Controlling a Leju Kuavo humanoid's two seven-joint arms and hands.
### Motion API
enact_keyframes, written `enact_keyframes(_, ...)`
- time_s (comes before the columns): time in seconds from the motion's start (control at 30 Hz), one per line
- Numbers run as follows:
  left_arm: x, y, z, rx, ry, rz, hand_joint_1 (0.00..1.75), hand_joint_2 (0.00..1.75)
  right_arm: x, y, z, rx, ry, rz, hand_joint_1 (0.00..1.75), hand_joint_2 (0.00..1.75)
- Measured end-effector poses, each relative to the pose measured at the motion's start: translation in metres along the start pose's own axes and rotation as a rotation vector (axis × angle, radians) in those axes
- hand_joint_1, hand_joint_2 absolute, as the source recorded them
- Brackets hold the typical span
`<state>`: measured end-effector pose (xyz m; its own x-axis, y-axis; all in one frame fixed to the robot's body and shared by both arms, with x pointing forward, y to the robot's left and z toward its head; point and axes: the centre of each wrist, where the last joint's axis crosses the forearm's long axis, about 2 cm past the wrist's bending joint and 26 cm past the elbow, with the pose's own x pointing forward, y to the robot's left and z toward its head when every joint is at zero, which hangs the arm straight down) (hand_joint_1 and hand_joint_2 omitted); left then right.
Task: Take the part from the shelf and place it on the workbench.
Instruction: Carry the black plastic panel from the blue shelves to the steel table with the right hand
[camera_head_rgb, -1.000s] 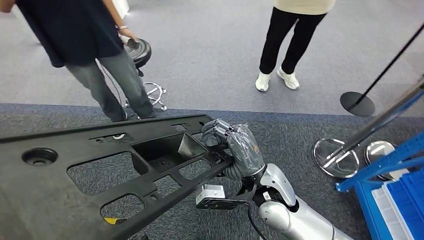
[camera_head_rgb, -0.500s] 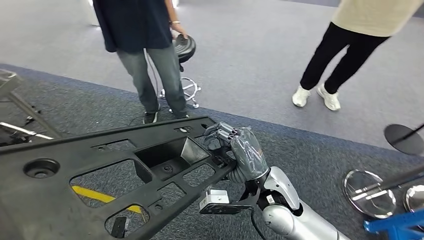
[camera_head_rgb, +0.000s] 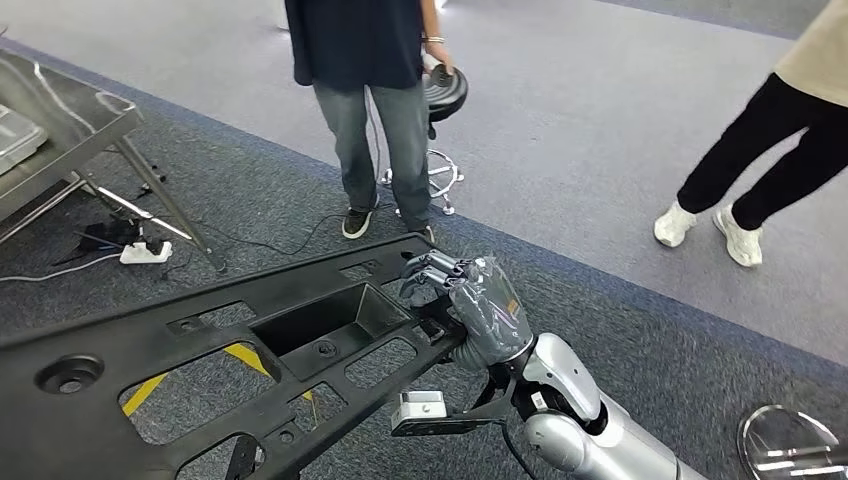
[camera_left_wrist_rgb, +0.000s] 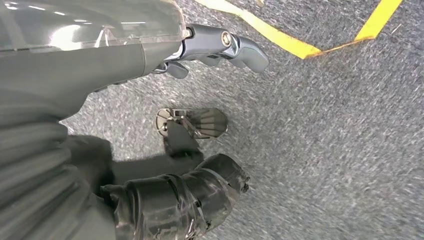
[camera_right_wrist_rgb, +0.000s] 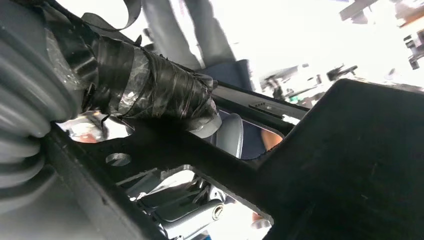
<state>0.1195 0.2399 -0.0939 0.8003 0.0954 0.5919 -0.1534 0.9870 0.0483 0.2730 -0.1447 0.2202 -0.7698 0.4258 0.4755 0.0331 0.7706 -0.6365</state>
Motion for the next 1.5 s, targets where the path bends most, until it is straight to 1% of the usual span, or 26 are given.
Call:
enact_keyframes(0.33, 0.0052, 0.0000, -0.0021, 0.001, -0.006, -0.008, 0.00, 1.75, -0.0006, -0.0007, -0.0017, 0.016, -0.002, 0.002, 1.75, 1.75)
enact_keyframes(0.67, 0.0025, 0.0015, -0.0013, 0.002, 0.000, -0.013, 0.00, 1.75, -0.0013, -0.0003, -0.0014, 0.034, -0.007, -0.041, 1.75, 1.75)
enact_keyframes(0.9, 0.0042, 0.0017, -0.0020, 0.002, -0.005, -0.013, 0.00, 1.75, -0.0009, 0.0007, -0.0012, 0.050, -0.011, -0.062, 1.75, 1.75)
enact_keyframes(1.5, 0.0075, 0.0012, -0.0033, -0.003, -0.018, -0.018, 0.00, 1.75, -0.0010, 0.0003, -0.0019, 0.052, -0.027, -0.048, 1.75, 1.75)
